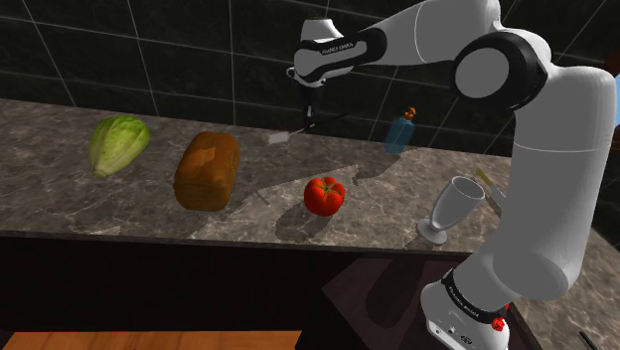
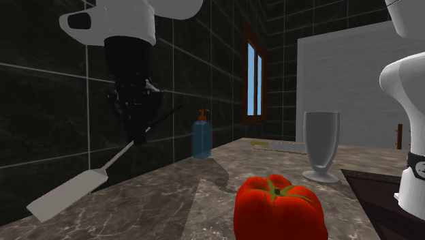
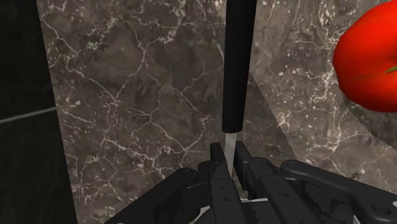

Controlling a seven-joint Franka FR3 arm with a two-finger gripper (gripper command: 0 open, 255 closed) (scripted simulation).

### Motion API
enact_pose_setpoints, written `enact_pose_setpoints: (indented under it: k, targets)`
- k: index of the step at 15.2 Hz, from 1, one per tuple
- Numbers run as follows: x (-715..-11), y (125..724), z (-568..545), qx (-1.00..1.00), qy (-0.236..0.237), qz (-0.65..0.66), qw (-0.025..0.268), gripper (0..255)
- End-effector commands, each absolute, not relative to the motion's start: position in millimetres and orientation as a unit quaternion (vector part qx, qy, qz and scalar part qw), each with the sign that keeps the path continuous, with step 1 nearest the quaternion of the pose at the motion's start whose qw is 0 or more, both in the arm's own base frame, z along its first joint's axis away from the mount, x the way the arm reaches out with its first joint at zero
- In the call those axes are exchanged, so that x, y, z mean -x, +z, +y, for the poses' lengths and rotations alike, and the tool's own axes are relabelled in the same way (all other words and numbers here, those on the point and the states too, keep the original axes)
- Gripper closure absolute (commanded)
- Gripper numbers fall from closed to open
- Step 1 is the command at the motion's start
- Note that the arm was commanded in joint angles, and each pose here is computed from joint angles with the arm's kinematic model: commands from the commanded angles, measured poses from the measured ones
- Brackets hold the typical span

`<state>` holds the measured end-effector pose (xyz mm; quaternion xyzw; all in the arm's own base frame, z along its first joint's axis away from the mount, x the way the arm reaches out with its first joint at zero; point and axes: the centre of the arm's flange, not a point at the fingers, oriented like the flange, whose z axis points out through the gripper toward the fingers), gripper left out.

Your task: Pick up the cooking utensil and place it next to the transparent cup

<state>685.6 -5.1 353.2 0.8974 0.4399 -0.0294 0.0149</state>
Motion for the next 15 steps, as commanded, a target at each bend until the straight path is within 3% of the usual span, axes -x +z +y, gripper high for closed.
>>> enact_pose_setpoints:
  k: [1, 15]
  targets:
    - [-685.1, 365.1, -5.9, -0.897, -0.030, 0.440, 0.015, 255]
    - [-685.1, 439.0, -5.9, -0.897, -0.030, 0.440, 0.015, 255]
